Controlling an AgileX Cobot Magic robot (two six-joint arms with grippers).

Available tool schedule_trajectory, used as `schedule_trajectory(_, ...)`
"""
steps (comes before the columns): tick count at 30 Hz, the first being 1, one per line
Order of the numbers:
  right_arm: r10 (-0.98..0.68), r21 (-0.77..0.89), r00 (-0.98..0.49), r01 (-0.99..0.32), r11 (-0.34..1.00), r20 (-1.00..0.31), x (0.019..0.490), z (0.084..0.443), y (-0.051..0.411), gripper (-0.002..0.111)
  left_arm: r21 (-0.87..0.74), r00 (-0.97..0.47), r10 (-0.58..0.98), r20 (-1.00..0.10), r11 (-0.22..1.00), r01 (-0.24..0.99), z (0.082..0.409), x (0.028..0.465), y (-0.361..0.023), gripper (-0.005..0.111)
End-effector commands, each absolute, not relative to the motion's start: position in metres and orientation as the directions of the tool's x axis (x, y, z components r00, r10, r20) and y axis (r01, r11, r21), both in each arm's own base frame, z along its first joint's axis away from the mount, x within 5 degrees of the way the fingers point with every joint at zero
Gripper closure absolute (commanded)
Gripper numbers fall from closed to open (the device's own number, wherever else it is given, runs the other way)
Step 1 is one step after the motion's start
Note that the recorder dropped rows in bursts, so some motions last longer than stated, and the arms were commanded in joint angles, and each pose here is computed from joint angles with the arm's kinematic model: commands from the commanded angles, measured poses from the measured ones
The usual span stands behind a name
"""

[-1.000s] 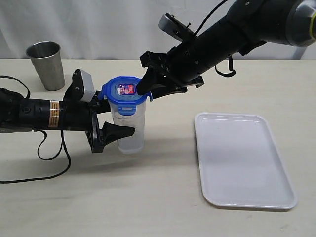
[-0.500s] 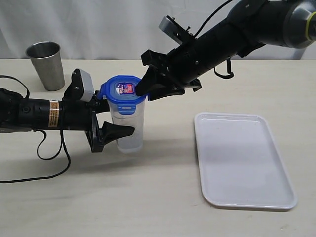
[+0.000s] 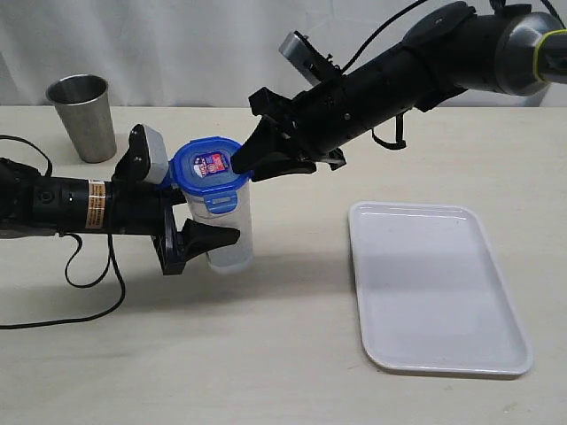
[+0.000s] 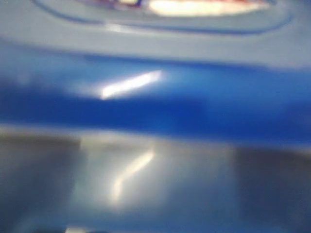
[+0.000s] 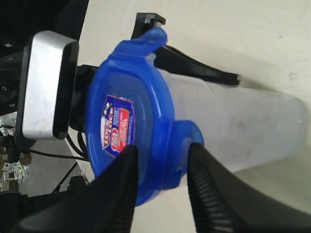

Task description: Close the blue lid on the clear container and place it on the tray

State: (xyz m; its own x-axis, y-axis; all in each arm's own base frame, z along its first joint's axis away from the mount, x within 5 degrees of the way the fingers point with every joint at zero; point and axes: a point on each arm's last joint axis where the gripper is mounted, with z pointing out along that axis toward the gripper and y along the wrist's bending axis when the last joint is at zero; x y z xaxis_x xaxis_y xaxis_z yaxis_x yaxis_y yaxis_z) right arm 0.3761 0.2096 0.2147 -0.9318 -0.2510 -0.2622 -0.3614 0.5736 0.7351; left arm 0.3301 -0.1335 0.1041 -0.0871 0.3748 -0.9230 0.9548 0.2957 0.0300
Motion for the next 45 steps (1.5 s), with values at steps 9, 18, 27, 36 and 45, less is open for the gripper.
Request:
schedule_trajectory(9,-0.440,0.600,-0.877,-0.460,0.655,-0.192,0.368,0.172,0.205,0.071,0.034,-0.089,0.386,-0.918,0.300,0.953,0.103,0.330,-0.136,0.107)
schedule_trajectory(18,-0.393,0.496,-0.849,-0.526,0.691,-0.353,0.376,0.210,0.191,0.049,0.012,-0.112,0.380,-0.918,0.310,0.951,0.103,0.330,-0.136,0.107)
schedule_trajectory(27,-0.390,0.459,-0.723,-0.674,0.578,-0.571,0.365,0.271,0.184,0.047,0.012,-0.112,0.380,-0.918,0.310,0.951,0.103,0.330,-0.136,0.107)
schedule_trajectory(36,-0.671,0.050,-0.228,-0.960,0.274,-0.706,0.333,0.308,0.197,0.060,0.030,-0.094,0.385,-0.918,0.304,0.952,0.103,0.330,-0.136,0.107)
schedule_trajectory(45,-0.900,-0.375,0.146,-0.927,0.021,-0.411,0.296,0.283,0.247,0.064,0.041,-0.082,0.389,-0.917,0.299,0.953,0.103,0.330,-0.136,0.107)
